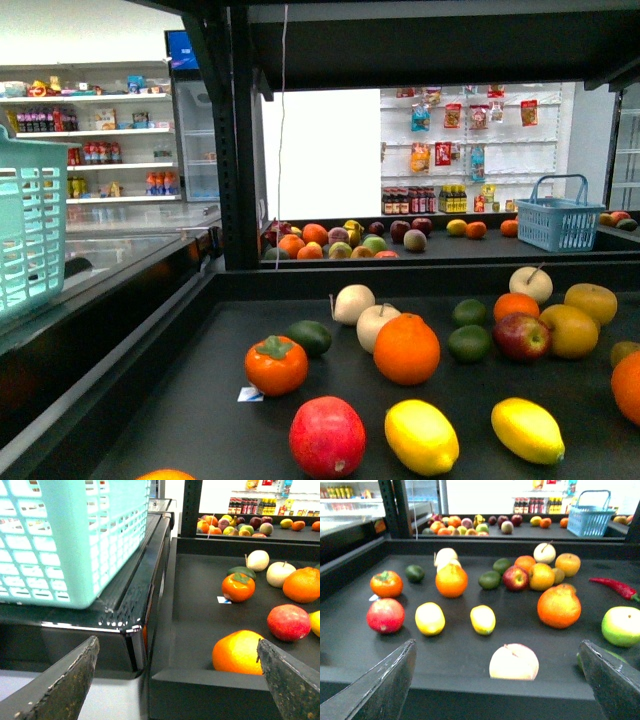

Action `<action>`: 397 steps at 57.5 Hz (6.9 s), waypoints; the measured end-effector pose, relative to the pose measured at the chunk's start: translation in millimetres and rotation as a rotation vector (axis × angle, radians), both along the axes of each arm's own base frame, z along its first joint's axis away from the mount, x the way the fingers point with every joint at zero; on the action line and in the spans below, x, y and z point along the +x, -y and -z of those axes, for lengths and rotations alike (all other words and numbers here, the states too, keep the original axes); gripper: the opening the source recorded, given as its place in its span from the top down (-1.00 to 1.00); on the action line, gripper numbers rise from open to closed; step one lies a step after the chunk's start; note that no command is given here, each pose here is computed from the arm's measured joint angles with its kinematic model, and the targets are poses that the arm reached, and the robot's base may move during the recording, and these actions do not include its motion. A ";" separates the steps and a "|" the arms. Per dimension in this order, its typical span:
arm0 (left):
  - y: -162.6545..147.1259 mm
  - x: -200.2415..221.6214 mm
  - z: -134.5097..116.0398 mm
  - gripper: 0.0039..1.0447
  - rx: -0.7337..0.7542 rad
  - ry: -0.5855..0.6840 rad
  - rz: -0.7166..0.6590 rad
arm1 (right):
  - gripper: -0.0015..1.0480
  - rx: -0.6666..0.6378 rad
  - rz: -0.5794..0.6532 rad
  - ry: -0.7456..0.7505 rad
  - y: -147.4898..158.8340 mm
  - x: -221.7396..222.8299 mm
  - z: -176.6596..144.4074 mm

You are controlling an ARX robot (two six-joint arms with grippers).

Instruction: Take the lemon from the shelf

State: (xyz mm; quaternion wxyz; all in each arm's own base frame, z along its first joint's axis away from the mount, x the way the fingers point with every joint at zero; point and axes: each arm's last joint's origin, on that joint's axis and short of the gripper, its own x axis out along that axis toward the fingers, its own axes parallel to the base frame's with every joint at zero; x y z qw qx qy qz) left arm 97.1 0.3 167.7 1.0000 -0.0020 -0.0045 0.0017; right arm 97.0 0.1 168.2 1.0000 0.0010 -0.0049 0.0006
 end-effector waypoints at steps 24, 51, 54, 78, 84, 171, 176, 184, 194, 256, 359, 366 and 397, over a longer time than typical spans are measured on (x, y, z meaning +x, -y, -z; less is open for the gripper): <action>0.0 0.0 0.0 -0.85 0.000 0.000 0.000 | -0.86 0.000 -0.002 0.000 0.0 0.0 0.0; 0.8 0.2 1.9 -0.85 -0.113 -0.123 0.044 | -0.86 0.000 0.000 0.000 0.0 0.0 0.0; 0.6 2.5 5.8 -0.85 -0.259 -0.240 0.054 | -0.86 0.000 -0.002 0.000 -0.1 0.0 0.0; -64.8 97.8 -86.1 -0.85 -0.821 -0.184 0.011 | -0.86 0.000 -0.001 0.000 0.0 0.0 0.0; -86.4 130.8 -91.1 -0.85 -0.913 -0.193 -0.047 | -0.86 0.000 -0.001 0.000 0.0 0.0 0.0; -132.2 303.5 -85.7 0.74 -1.249 -0.070 -0.126 | -0.86 0.000 -0.001 0.000 0.0 0.0 0.0; -123.4 296.7 -91.9 0.75 -1.218 -0.090 -0.091 | -0.86 0.000 -0.001 0.000 0.0 0.0 0.0; -98.5 284.8 -112.3 0.85 -1.110 -0.144 0.068 | -0.86 0.000 -0.001 0.000 0.0 0.0 0.0; -69.3 274.1 -136.9 0.86 -1.004 -0.186 0.219 | -0.86 0.000 -0.001 0.000 0.0 0.0 0.0; 155.1 275.2 -117.5 0.86 -0.794 -0.517 0.899 | -0.86 0.000 -0.001 0.000 0.0 0.0 0.0; 159.1 278.4 -113.6 0.86 -0.793 -0.524 0.875 | -0.86 0.005 -0.103 -0.802 -17.9 350.4 241.3; 159.1 278.4 -113.6 0.86 -0.793 -0.524 0.875 | -0.86 -0.011 -0.085 -0.796 -16.0 356.2 246.9; 159.1 278.4 -113.6 0.86 -0.793 -0.524 0.875 | -0.86 -0.019 -0.105 -0.769 -15.2 369.9 256.0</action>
